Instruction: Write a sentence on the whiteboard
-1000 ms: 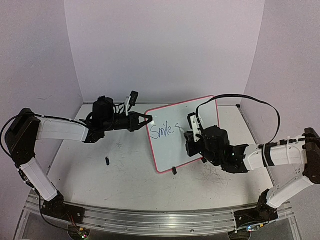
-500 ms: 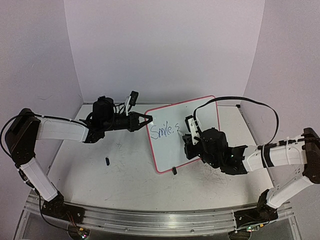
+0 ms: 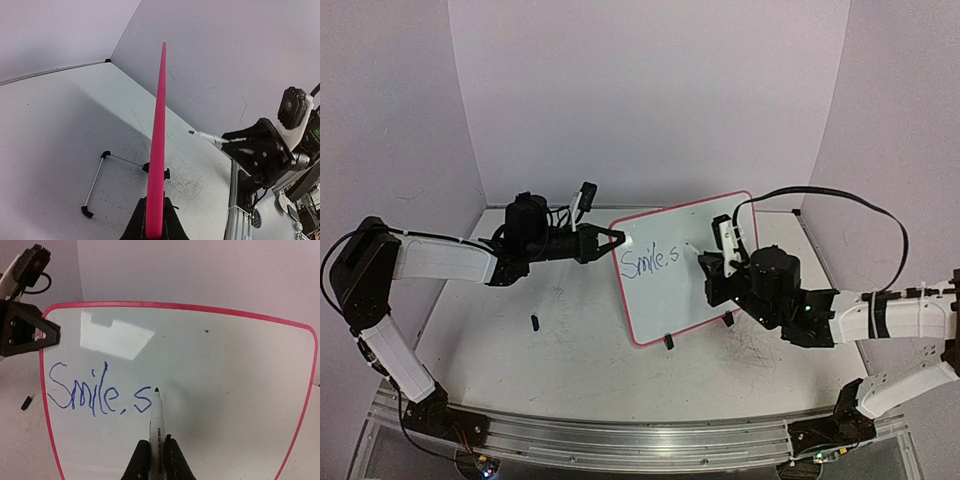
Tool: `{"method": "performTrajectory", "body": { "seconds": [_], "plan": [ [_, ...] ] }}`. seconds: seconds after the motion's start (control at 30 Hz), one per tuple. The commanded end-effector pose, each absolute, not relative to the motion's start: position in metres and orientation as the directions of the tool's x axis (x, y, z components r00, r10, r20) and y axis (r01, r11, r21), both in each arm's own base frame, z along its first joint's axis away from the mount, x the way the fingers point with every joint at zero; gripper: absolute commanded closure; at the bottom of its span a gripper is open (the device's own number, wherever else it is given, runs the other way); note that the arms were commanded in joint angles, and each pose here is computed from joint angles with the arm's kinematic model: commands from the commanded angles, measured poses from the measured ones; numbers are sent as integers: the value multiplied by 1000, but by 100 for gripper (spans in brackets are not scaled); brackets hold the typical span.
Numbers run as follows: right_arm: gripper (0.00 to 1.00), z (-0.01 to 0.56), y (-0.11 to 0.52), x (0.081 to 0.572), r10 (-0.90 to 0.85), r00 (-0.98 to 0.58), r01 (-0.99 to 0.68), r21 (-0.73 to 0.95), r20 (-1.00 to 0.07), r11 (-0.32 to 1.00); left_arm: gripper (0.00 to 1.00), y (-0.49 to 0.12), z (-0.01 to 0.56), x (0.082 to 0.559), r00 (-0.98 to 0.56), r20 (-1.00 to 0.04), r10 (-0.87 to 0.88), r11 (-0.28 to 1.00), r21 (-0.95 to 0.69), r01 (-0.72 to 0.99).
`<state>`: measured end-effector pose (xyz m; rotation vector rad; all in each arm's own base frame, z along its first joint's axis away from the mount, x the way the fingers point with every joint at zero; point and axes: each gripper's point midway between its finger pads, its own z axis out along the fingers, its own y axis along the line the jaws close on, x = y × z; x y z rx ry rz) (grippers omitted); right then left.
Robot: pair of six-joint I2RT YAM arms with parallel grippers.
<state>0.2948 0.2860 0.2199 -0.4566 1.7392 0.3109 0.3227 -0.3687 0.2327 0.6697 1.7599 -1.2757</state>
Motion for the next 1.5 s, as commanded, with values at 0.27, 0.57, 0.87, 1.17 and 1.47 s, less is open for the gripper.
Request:
{"method": "performTrajectory", "body": {
  "seconds": [0.27,0.57,0.87,1.17,1.47],
  "plan": [
    [100,223,281,296,-150,-128,-514,-64,-980,855,100,-370,207,316,-512,-858,42,363,-465,808],
    [100,213,290,298,-163,-149,-535,-60,-975,843,100,-368,209,316,-505,-862,38,366,-459,810],
    [100,214,281,300,-157,-149,-495,-64,-976,867,100,-366,207,314,-553,-833,18,376,-507,776],
    [100,212,285,305,-168,-156,-488,-72,-973,870,100,-364,202,315,-551,-834,31,392,-497,774],
    [100,217,294,310,-164,-140,-497,-73,-977,864,100,-364,202,315,-537,-843,37,390,-482,784]
  ]
}}
